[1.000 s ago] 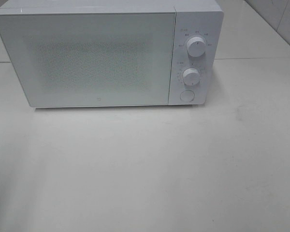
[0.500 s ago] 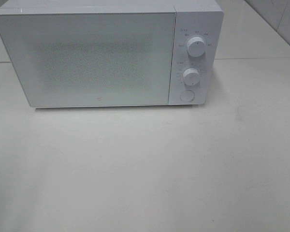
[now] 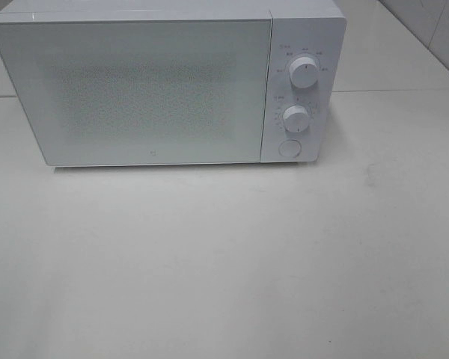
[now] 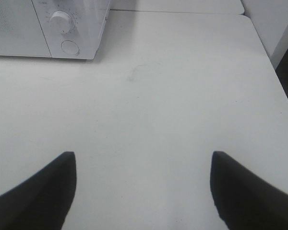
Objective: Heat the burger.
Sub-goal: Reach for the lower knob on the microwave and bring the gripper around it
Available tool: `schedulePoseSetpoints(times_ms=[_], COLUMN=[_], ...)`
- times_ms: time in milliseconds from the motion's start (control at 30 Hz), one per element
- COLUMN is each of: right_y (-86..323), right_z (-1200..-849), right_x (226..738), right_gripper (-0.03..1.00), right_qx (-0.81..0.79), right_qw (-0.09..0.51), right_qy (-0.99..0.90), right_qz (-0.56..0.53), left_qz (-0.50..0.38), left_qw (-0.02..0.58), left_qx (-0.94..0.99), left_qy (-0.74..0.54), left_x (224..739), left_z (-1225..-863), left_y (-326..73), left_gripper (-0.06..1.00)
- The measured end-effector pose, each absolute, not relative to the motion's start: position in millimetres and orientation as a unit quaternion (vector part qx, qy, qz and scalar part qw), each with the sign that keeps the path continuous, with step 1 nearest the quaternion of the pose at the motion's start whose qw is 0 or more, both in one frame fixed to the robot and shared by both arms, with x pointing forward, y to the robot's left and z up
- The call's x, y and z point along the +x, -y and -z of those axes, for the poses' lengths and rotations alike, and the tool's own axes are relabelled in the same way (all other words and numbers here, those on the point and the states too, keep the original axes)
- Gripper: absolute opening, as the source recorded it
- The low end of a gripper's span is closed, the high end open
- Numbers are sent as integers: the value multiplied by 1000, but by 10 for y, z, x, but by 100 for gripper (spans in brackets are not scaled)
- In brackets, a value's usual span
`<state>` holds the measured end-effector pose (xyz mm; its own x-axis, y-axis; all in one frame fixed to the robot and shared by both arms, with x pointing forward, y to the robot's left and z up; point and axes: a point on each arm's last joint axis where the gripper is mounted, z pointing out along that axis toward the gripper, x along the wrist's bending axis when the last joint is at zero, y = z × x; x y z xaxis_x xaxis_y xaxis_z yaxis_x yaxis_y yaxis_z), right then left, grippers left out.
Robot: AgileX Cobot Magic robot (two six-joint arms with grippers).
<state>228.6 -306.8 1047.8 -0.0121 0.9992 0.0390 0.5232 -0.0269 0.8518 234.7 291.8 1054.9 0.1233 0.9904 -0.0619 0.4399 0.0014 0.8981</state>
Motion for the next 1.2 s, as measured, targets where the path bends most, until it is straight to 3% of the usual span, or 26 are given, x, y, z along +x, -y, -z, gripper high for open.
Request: schedulePoseSetpoints(times_ms=[1200], right_y=[3068], right_z=[-10478], right_x=[2286], right_gripper=[74], right_qx=[620], right_qw=[331], right_qy=[-614], right_qz=[-359], left_qz=[-334], left_qw=[418], left_qx=[622], left_qy=[-571], left_x=[2333], left_z=[-10549], left_y=[-2918], left_gripper=[99])
